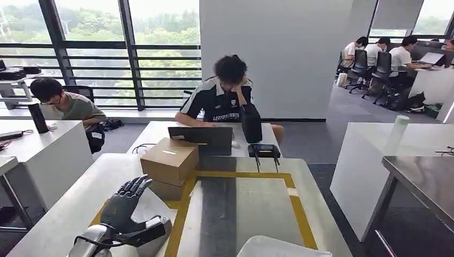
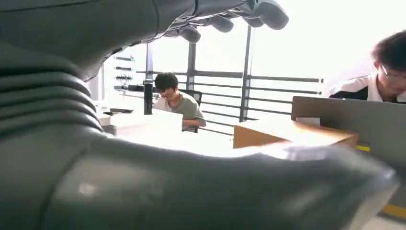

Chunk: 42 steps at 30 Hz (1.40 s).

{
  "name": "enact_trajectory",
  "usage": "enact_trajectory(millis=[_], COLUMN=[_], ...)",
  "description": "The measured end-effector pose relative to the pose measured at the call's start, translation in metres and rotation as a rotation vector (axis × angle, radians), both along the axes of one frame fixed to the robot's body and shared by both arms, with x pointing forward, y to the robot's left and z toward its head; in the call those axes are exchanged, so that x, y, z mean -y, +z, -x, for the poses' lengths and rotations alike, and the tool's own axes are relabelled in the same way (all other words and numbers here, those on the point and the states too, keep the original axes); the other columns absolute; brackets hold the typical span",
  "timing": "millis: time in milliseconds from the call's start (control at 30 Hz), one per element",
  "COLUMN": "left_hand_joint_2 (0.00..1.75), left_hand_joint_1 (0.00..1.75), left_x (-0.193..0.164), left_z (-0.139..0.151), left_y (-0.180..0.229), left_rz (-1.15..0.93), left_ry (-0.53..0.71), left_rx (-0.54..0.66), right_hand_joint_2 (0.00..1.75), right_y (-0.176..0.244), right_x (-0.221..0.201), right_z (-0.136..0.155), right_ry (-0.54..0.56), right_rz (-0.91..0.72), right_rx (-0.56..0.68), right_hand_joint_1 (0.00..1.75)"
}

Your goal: Take the parts from the cabinet and place them on the table.

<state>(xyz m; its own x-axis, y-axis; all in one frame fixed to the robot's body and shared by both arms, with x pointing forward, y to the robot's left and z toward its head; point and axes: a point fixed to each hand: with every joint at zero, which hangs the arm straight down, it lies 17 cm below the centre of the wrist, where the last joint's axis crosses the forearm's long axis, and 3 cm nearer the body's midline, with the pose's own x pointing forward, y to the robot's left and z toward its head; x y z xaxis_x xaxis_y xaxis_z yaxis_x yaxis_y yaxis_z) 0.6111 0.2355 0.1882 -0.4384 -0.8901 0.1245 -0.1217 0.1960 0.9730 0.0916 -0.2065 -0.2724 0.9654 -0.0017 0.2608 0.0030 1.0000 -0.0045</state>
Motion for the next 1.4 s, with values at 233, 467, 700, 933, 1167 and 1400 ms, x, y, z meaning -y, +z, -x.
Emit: enact_trajectory(millis=[233, 467, 700, 933, 1167, 1400], left_hand_joint_2=[1.75, 1.75, 1.75, 1.75, 1.75, 1.75], left_hand_joint_1=[0.00, 0.00, 0.00, 0.00, 0.00, 0.00], left_x=[-0.004, -0.030, -0.040, -0.040, -0.037, -0.041], left_z=[0.001, 0.014, 0.021, 0.023, 0.018, 0.019], left_y=[0.002, -0.026, -0.026, -0.030, -0.017, -0.021], left_rz=[0.011, 0.015, 0.032, 0.033, 0.055, 0.056], left_ry=[-0.005, 0.019, 0.023, 0.023, 0.031, 0.045], left_rx=[0.009, -0.011, 0.030, 0.025, 0.046, 0.039], right_hand_joint_2=[0.00, 0.00, 0.00, 0.00, 0.00, 0.00], right_y=[0.000, -0.001, -0.002, -0.003, 0.000, -0.004], right_x=[-0.001, 0.002, 0.029, 0.033, 0.072, 0.100], right_z=[0.000, 0.005, 0.000, 0.002, -0.014, 0.004], right_ry=[0.000, 0.014, -0.020, -0.025, -0.034, -0.045], right_rz=[-0.002, 0.035, 0.100, 0.099, 0.194, 0.257], right_rx=[-0.001, -0.013, 0.019, 0.019, 0.083, 0.014], right_hand_joint_1=[0.00, 0.00, 0.00, 0.00, 0.00, 0.00])
